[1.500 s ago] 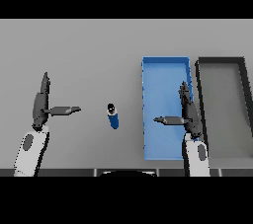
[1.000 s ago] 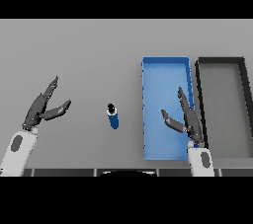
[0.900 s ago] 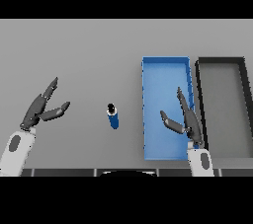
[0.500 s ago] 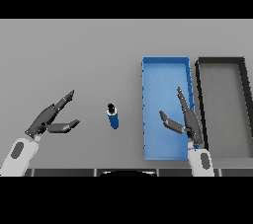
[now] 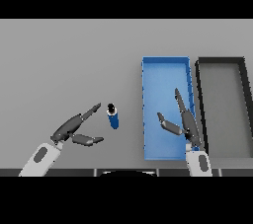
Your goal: Pick up the blue pipe and place it into the blue bin.
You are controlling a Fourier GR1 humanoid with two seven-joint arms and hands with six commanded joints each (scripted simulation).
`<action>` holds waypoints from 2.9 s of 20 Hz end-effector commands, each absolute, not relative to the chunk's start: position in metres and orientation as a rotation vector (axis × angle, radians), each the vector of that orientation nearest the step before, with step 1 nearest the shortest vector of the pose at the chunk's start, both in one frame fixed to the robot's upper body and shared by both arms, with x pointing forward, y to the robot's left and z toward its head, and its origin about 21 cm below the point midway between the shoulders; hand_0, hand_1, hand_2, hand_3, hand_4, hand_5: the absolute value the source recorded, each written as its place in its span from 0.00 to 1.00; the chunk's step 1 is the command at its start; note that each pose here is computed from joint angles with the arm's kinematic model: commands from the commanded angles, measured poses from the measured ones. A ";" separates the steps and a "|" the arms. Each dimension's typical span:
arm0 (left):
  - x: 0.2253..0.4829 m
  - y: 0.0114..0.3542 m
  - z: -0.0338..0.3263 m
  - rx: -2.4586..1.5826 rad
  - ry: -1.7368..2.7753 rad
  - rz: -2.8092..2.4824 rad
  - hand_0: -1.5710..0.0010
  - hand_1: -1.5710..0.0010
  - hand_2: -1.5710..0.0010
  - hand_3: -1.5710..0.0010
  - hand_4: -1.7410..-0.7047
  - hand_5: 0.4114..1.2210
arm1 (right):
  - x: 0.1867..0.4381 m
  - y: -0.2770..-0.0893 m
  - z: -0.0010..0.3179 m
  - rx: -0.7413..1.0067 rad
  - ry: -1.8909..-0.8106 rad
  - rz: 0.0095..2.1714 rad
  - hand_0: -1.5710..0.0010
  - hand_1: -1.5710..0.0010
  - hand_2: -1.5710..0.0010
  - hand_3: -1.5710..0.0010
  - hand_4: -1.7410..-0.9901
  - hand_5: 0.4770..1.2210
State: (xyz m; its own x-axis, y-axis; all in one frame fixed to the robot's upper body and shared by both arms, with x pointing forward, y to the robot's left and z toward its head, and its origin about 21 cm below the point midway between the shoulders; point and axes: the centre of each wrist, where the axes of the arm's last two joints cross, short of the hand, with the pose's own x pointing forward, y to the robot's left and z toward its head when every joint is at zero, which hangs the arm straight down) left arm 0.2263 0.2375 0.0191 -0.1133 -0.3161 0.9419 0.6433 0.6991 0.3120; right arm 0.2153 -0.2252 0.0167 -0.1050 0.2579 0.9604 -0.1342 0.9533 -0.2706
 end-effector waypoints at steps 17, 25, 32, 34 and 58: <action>0.264 0.157 -0.023 -0.459 -1.463 -0.773 1.00 1.00 0.97 1.00 0.48 0.18 | 0.211 -0.234 0.014 -0.110 -1.641 0.308 1.00 1.00 1.00 1.00 0.72 0.17; 0.257 0.138 -0.026 -0.509 -1.461 -0.734 0.35 0.29 0.27 0.30 0.17 0.77 | 0.212 -0.236 0.013 -0.111 -1.631 0.305 1.00 1.00 1.00 1.00 0.73 0.17; 0.256 0.125 -0.016 -0.531 -1.599 -0.697 0.07 0.06 0.06 0.10 0.04 0.95 | 0.211 -0.233 0.012 -0.107 -1.641 0.316 1.00 1.00 1.00 1.00 0.73 0.17; 0.258 0.119 -0.004 -0.549 -1.640 -0.677 0.05 0.04 0.04 0.09 0.02 0.97 | 0.213 -0.237 0.013 -0.124 -1.633 0.323 1.00 1.00 1.00 1.00 0.74 0.17; 0.251 0.099 0.046 -0.587 -1.654 -0.778 0.00 0.00 0.00 0.05 0.00 1.00 | 0.143 -0.226 0.058 0.089 -1.716 0.196 1.00 1.00 1.00 1.00 0.61 0.08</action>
